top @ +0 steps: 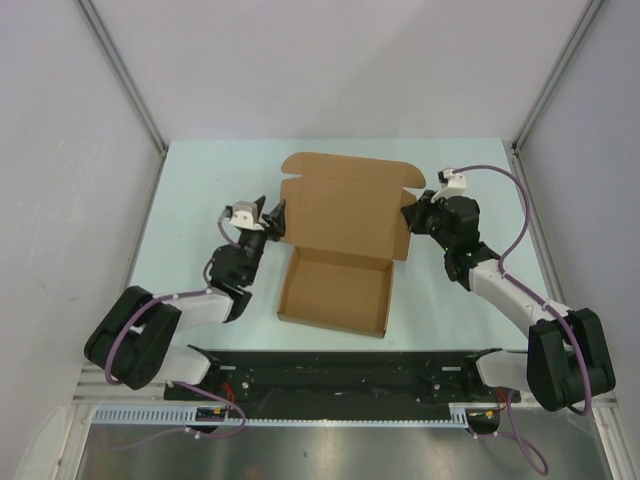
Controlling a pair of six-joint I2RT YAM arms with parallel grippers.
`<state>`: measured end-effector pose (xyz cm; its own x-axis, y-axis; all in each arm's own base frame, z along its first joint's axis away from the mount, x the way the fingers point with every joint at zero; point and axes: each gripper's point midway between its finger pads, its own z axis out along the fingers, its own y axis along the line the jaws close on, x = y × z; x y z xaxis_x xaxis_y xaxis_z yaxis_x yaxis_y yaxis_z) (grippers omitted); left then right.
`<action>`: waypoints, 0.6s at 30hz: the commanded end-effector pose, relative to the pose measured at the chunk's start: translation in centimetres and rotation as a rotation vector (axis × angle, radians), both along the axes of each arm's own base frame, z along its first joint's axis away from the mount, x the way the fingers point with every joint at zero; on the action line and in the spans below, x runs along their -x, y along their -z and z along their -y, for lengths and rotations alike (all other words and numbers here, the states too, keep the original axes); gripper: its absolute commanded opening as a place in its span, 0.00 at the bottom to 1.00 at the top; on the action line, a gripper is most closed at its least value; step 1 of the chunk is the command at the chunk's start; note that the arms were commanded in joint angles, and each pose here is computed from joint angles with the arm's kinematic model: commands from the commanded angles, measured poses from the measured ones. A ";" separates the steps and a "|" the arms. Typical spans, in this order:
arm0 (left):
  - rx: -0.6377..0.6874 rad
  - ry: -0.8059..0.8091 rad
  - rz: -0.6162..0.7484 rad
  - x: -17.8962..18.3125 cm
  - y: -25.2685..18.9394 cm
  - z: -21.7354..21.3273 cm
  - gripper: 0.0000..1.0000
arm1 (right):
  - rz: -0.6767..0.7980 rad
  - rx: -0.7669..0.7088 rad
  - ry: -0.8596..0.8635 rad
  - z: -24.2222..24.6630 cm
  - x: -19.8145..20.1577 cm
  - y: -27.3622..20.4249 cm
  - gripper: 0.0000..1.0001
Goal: Fold the paper box
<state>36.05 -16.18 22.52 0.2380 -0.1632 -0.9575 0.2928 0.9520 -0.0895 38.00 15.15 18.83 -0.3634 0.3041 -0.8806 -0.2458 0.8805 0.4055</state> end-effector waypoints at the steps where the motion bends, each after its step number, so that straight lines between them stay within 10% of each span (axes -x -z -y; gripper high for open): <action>1: 0.170 0.090 0.126 -1.0 -5.9 -0.3 0.57 | 0.089 -0.014 -0.023 -0.5 -0.4 -3.4 0.04; 18: 0.319 0.669 -0.136 -3.6 -4.0 0.8 0.65 | 0.087 -0.032 -0.051 -0.9 -0.6 -3.2 0.04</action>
